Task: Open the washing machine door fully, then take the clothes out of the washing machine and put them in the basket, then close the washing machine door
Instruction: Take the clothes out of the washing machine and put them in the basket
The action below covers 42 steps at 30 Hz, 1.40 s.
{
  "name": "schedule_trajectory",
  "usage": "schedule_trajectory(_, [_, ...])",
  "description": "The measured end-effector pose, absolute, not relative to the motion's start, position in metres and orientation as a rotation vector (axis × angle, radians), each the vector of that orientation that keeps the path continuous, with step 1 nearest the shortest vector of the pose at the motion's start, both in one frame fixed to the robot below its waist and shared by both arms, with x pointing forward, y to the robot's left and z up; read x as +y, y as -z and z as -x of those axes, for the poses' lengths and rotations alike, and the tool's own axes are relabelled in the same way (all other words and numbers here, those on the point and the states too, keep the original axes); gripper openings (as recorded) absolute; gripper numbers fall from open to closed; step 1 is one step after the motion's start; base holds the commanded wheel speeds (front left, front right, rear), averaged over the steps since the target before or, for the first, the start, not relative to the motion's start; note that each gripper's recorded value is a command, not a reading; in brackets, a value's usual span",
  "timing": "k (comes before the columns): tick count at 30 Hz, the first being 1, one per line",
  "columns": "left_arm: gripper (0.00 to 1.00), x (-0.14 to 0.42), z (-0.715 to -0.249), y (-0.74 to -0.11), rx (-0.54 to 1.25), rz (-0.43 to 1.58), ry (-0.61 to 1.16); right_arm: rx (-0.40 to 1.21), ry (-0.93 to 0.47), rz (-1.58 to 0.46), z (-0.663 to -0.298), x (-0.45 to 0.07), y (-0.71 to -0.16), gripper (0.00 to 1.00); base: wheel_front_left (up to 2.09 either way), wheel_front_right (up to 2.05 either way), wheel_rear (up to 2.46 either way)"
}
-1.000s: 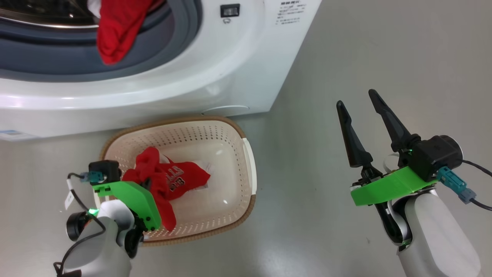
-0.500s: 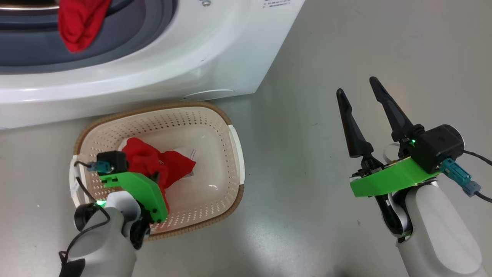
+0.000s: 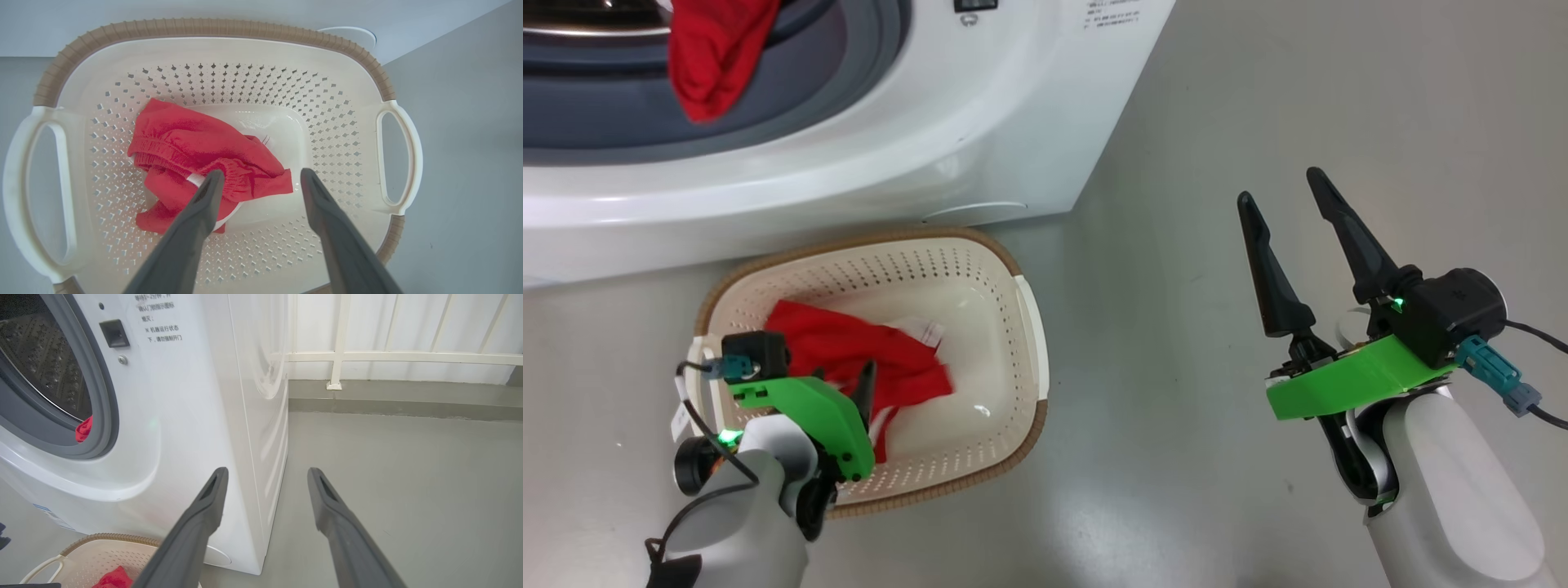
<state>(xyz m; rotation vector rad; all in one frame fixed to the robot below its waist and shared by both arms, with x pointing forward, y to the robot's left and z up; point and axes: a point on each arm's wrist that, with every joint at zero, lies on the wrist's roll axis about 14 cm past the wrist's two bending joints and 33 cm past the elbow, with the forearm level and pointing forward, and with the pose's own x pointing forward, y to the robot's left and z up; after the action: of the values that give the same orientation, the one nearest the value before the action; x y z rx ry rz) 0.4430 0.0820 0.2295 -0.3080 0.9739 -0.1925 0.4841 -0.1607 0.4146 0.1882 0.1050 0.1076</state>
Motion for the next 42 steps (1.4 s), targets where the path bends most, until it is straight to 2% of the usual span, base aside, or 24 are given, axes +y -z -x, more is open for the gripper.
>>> schedule_trajectory(7, [1.0, 0.077, -0.462, -0.266, 0.785, 0.319, 0.209, 0.072, -0.129, -0.184, -0.482, -0.154, -0.431, 1.0, 0.0, 0.0, 0.0])
schedule_trajectory(15, [1.0, 0.073, -0.457, -0.307, 0.637, 0.328, 0.245, 0.067, -0.142, -0.177, -0.465, -0.148, -0.442, 1.0, 0.0, 0.0, 0.0])
schedule_trajectory(20, [1.0, 0.095, -0.456, -0.329, 0.564, 0.331, 0.206, 0.024, -0.157, -0.179, -0.462, -0.143, -0.461, 1.0, 0.0, 0.0, 0.0])
schedule_trajectory(24, [1.0, 0.112, -0.467, -0.367, 0.428, 0.321, 0.174, 0.026, -0.161, -0.183, -0.449, -0.141, -0.464, 1.0, 0.0, 0.0, 0.0])
schedule_trajectory(31, [1.0, 0.127, -0.451, -0.398, 0.312, 0.308, 0.137, -0.007, -0.166, -0.184, -0.439, -0.139, -0.48, 1.0, 0.0, 0.0, 0.0])
schedule_trajectory(42, [1.0, 0.154, -0.441, -0.48, 0.03, 0.266, 0.086, -0.084, -0.166, -0.183, -0.423, -0.141, -0.51, 1.0, 0.0, 0.0, 0.0])
